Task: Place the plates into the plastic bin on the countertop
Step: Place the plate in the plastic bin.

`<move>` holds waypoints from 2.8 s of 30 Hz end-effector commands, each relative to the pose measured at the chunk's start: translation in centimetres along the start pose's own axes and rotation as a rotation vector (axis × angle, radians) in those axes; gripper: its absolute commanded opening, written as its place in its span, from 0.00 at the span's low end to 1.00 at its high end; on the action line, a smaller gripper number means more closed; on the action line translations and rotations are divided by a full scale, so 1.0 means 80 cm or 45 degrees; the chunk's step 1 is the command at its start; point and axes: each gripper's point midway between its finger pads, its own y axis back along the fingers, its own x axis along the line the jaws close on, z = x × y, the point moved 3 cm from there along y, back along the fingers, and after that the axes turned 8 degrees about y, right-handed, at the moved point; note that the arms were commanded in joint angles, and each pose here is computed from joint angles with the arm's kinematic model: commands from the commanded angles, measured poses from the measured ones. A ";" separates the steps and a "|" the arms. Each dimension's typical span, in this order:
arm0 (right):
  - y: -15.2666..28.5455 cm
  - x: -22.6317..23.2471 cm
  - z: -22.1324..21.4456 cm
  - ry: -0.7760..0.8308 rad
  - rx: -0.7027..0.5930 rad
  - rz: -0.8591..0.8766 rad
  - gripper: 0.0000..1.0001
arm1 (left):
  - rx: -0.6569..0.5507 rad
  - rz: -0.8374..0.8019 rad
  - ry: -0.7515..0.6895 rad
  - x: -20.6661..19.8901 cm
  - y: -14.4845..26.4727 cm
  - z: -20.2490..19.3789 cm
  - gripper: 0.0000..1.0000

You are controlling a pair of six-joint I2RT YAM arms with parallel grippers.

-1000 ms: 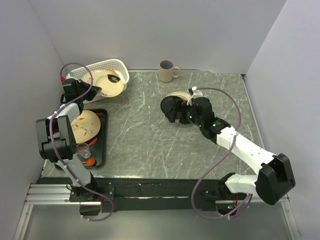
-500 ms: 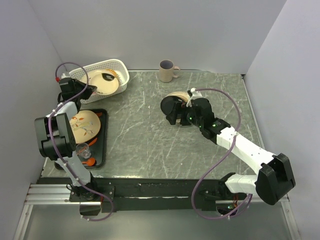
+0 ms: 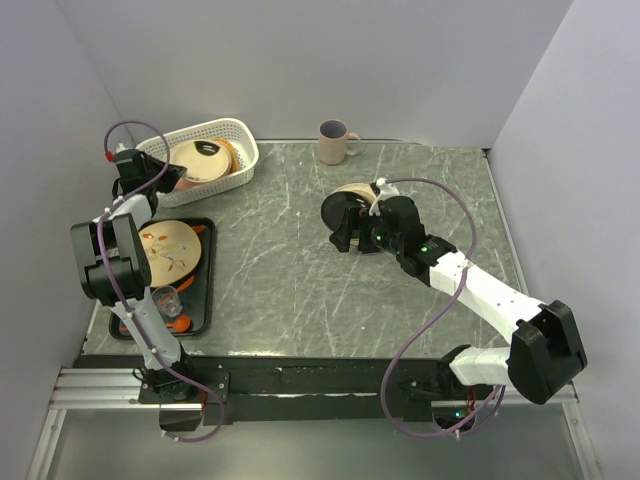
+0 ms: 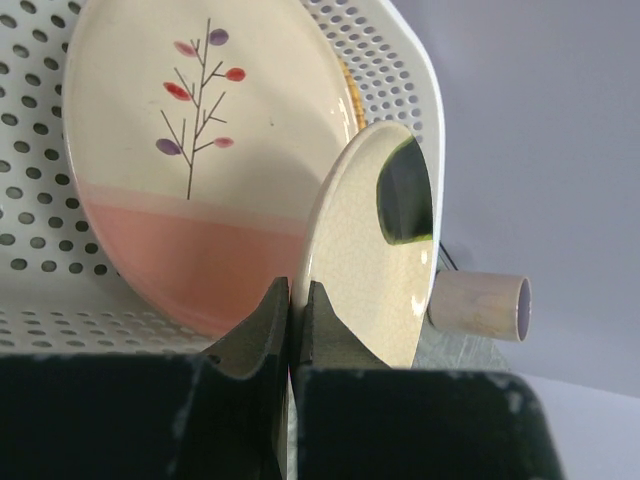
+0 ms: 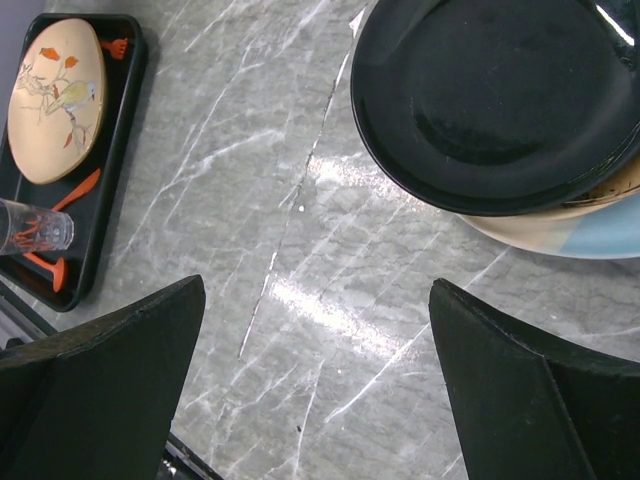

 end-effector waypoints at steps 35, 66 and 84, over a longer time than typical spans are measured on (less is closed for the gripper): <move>0.005 0.004 0.013 0.013 -0.043 0.004 1.00 | -0.075 0.003 -0.031 0.002 -0.026 0.042 0.01; 0.011 -0.001 0.010 0.017 -0.038 -0.036 1.00 | -0.165 -0.028 -0.075 -0.023 0.019 0.059 0.96; -0.004 -0.023 0.013 -0.038 0.003 -0.095 1.00 | 0.133 -0.361 -0.268 -0.140 0.047 -0.094 0.97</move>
